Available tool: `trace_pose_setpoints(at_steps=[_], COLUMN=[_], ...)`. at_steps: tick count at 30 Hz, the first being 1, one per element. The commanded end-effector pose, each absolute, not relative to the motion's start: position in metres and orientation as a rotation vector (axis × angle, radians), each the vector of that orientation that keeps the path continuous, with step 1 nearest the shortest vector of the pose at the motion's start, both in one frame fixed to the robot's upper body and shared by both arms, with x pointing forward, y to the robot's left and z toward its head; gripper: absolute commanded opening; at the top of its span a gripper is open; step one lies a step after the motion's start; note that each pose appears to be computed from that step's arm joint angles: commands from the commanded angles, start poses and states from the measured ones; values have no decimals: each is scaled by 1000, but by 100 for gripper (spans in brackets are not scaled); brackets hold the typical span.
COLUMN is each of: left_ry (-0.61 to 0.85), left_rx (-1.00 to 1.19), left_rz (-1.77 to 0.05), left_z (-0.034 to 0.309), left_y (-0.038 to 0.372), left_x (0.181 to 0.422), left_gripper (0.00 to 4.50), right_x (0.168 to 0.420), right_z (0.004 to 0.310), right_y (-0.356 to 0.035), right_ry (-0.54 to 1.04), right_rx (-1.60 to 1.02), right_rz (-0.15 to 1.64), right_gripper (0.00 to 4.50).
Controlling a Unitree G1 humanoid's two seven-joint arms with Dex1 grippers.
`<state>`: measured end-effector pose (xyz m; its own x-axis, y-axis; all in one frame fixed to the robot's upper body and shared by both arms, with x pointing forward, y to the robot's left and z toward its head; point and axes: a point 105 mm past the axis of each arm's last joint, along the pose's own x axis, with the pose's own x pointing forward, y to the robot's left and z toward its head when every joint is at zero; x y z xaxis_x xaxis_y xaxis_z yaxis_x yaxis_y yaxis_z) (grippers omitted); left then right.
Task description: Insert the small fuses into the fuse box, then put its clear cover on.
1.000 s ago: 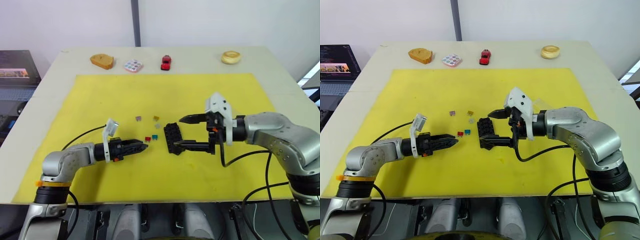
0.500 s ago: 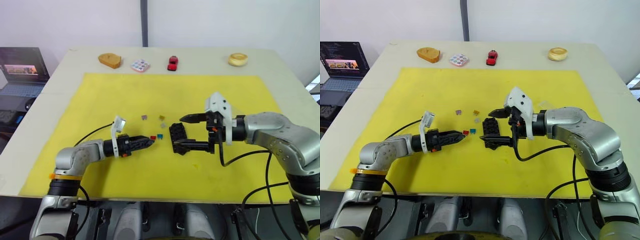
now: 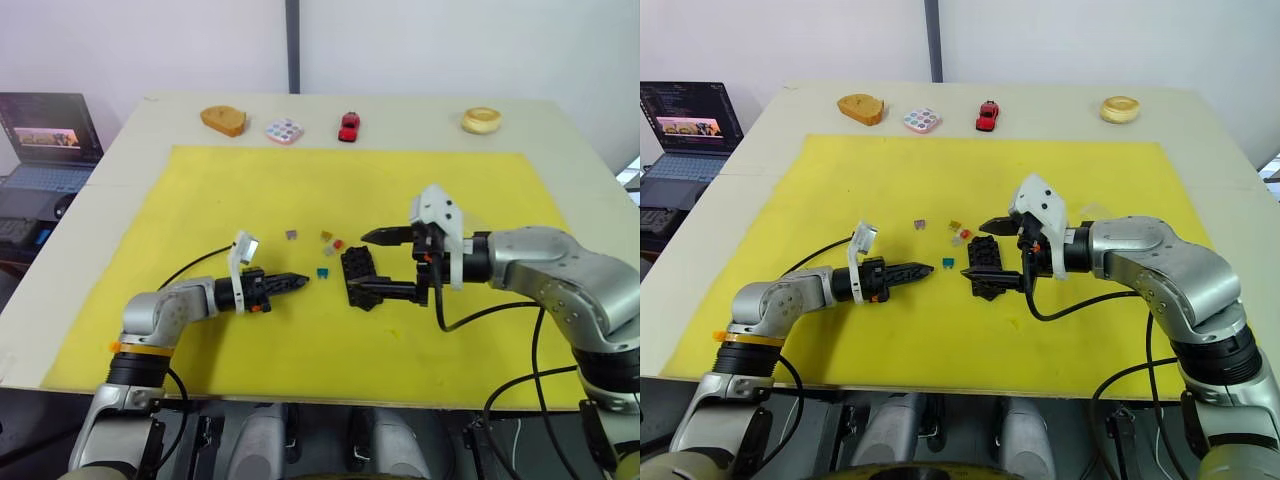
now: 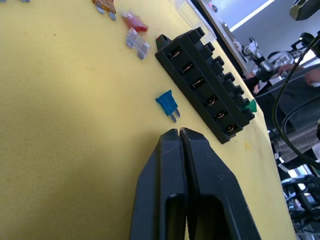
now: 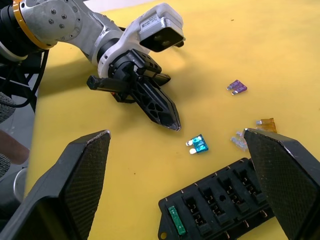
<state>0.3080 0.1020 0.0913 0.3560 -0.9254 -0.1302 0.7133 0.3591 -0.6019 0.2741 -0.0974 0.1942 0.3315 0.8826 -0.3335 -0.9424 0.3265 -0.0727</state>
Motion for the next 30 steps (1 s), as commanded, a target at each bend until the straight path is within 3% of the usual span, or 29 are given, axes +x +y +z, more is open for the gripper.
trace_pose_setpoints(at_steps=[1, 10, 13, 20, 21, 30], left_ry=[547, 471, 437, 406, 409, 476], left_rx=[-524, -503, -480, -434, -427, -394], left_rz=[-1063, -1015, -1026, -1088, -1098, -1182], left_z=[79, 98, 108, 123, 122, 106], left_y=[108, 131, 136, 125, 121, 96], left_x=[304, 304, 302, 300, 300, 293], left_gripper=[2, 2, 85, 424, 444, 444], right_x=[271, 274, 275, 277, 277, 274], right_z=[204, 209, 211, 213, 213, 211], right_y=[-97, -99, -100, -100, -100, -99], right_ry=[207, 194, 190, 188, 187, 193], right_rx=[-291, -280, -279, -279, -278, -273], right_rz=[1215, 1213, 1214, 1219, 1221, 1218], right_gripper=[450, 450, 450, 450, 450, 450])
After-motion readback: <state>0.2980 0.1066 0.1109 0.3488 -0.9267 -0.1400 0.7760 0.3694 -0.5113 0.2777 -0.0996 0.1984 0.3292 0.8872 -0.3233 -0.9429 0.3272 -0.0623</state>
